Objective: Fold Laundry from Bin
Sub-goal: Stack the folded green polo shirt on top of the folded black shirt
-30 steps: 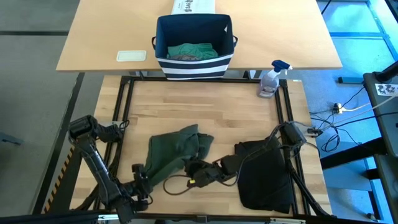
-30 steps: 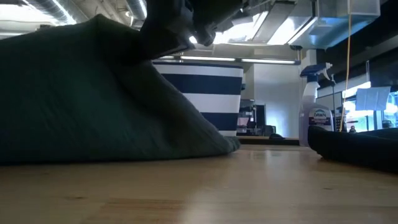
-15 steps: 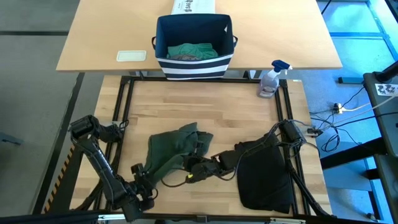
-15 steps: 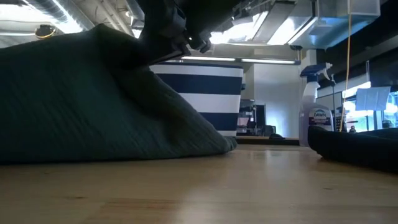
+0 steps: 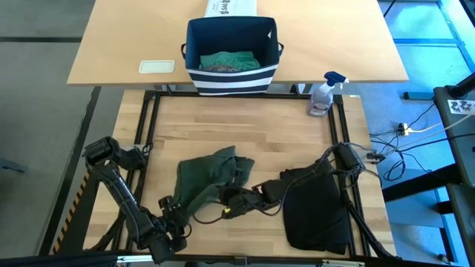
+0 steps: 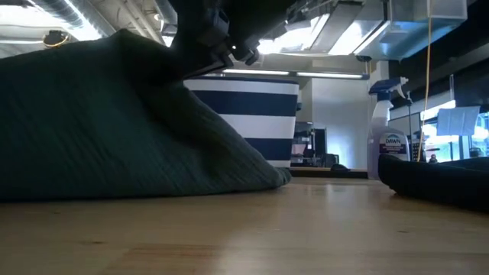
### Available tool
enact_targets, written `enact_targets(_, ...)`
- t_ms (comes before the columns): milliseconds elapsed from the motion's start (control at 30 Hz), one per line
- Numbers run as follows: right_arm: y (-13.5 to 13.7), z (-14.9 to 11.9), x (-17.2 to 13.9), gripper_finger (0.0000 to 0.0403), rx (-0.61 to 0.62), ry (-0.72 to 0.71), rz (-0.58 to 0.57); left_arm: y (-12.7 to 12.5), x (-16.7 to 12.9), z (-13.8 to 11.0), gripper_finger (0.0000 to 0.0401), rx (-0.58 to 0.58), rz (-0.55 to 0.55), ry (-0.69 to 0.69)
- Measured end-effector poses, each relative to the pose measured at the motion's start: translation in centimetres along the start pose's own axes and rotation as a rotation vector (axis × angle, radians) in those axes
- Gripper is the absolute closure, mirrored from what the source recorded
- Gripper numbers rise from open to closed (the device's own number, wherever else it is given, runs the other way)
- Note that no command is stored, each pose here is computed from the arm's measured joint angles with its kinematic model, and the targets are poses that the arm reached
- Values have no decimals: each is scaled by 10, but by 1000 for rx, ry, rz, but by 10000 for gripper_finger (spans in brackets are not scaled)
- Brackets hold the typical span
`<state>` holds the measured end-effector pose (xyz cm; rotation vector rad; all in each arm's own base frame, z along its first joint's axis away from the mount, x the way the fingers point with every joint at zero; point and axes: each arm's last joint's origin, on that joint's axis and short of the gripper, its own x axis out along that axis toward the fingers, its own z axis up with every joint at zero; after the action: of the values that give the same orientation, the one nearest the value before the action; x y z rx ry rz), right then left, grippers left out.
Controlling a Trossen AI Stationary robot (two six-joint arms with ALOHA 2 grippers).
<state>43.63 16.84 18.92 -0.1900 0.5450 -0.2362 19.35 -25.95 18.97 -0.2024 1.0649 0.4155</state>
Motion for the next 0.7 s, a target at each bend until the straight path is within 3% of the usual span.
enact_targets(367,-2,0,2,396,2,5,14,-3,32,-8,222,42,120,87)
enact_targets(567,-1,-1,1,396,-7,18,32,5,32,-8,223,79,206,100)
enact_targets(700,0,-5,1,396,-27,54,60,10,31,-9,254,110,255,105)
